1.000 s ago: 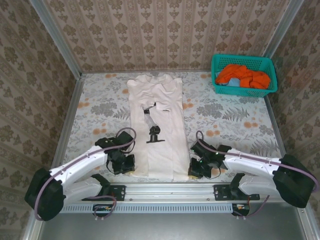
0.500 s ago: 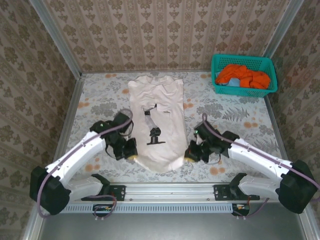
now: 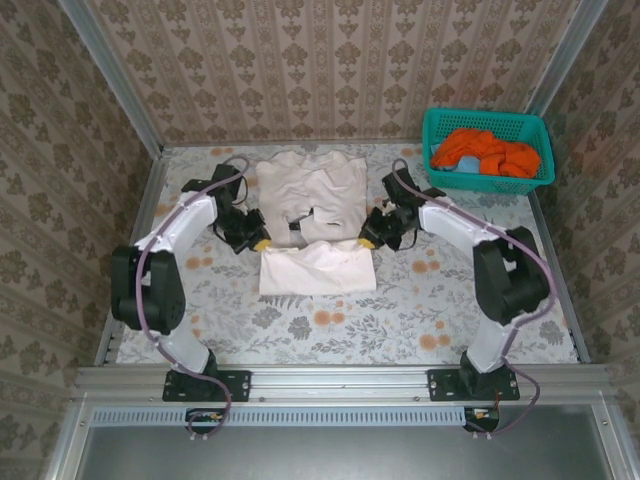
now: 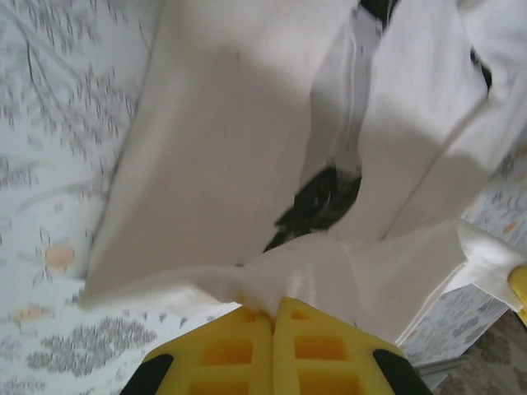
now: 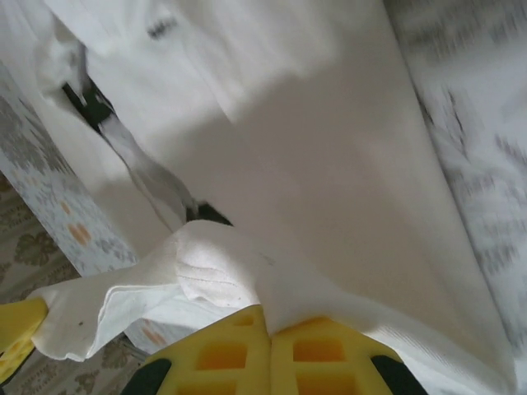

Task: Fold and stack the t-shirts

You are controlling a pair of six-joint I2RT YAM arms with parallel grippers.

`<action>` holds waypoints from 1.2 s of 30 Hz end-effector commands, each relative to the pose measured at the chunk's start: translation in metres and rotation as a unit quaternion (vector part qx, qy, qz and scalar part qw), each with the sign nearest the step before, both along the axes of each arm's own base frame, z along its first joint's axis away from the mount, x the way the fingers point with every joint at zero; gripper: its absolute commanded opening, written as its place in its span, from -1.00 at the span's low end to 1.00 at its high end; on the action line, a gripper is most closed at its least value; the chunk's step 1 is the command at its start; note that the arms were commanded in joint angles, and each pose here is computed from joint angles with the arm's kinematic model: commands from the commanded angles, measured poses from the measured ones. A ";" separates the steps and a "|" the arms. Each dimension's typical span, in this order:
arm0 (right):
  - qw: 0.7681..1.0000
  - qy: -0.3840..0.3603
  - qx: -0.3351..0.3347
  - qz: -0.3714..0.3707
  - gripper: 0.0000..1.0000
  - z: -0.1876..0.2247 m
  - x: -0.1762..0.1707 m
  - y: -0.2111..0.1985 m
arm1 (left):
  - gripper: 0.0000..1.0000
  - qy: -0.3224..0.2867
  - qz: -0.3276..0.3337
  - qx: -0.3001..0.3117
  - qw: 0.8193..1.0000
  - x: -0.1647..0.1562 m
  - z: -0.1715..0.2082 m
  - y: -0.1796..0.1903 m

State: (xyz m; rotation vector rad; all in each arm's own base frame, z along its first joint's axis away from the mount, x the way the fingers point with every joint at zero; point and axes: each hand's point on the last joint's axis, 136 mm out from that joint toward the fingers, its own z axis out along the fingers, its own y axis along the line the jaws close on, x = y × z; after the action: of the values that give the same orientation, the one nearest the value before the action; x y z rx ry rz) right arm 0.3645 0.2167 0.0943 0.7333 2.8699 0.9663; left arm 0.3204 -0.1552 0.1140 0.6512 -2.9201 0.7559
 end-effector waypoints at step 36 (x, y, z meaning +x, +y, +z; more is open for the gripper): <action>0.998 -0.026 -0.005 -0.060 0.26 0.014 0.109 -0.048 | 0.24 -0.074 0.084 0.071 0.991 0.118 -0.002 0.063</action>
State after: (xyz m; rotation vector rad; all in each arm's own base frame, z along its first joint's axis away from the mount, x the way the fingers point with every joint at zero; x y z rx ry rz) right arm 0.4830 0.1797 0.0769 0.9593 2.7730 1.0106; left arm 0.4370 -0.1147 0.0627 0.8633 -2.9412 0.7089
